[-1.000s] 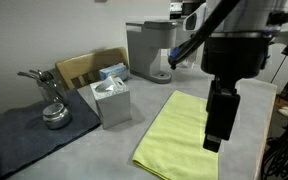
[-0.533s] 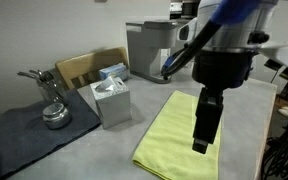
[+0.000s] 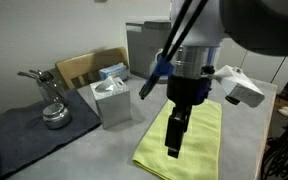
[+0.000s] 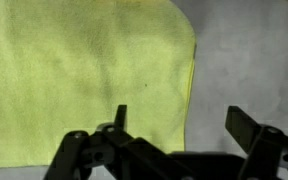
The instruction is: Fold the yellow towel from the left to the right
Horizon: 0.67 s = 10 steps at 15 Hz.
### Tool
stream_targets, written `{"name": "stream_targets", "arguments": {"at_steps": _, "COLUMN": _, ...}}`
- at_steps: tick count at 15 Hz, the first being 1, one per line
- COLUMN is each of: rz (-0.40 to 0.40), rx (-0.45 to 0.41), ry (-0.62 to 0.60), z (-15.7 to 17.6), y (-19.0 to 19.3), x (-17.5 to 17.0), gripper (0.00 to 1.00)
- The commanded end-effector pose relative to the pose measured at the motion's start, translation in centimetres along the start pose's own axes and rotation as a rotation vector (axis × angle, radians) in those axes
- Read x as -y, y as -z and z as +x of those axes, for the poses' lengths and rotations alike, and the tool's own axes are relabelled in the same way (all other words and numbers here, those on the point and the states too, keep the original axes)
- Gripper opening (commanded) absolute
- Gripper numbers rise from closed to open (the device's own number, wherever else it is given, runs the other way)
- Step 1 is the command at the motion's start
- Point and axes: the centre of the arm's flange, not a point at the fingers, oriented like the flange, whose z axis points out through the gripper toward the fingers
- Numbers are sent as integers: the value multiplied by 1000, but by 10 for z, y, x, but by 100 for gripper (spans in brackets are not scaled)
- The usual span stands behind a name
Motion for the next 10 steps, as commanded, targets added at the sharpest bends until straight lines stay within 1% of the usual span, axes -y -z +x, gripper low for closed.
{"name": "stream_targets", "arguments": {"at_steps": 1, "rz": 39, "rx": -5, "ry": 33, "z": 27, "y": -17, "x": -1, "gripper": 100}}
{"name": "stream_targets", "arguments": {"at_steps": 3, "rz": 61, "rx": 13, "ry": 44, "z": 37, "y": -26, "x": 7, "gripper": 100}}
{"name": "stream_targets", "arguments": {"at_steps": 5, "rz": 38, "rx": 41, "ry": 55, "z": 45, "y": -39, "x": 17, "gripper": 100}}
{"name": "stream_targets", "arguments": {"at_steps": 7, "rz": 33, "rx": 50, "ry": 59, "z": 50, "y": -47, "x": 21, "gripper": 100}}
{"name": "stream_targets", "arguments": {"at_steps": 9, "rz": 17, "rx": 77, "ry": 34, "z": 54, "y": -55, "x": 22, "gripper": 100}}
{"name": "stream_targets", "arguments": {"at_steps": 10, "rz": -2, "rx": 90, "ry": -2, "z": 56, "y": -59, "x": 23, "gripper": 100}}
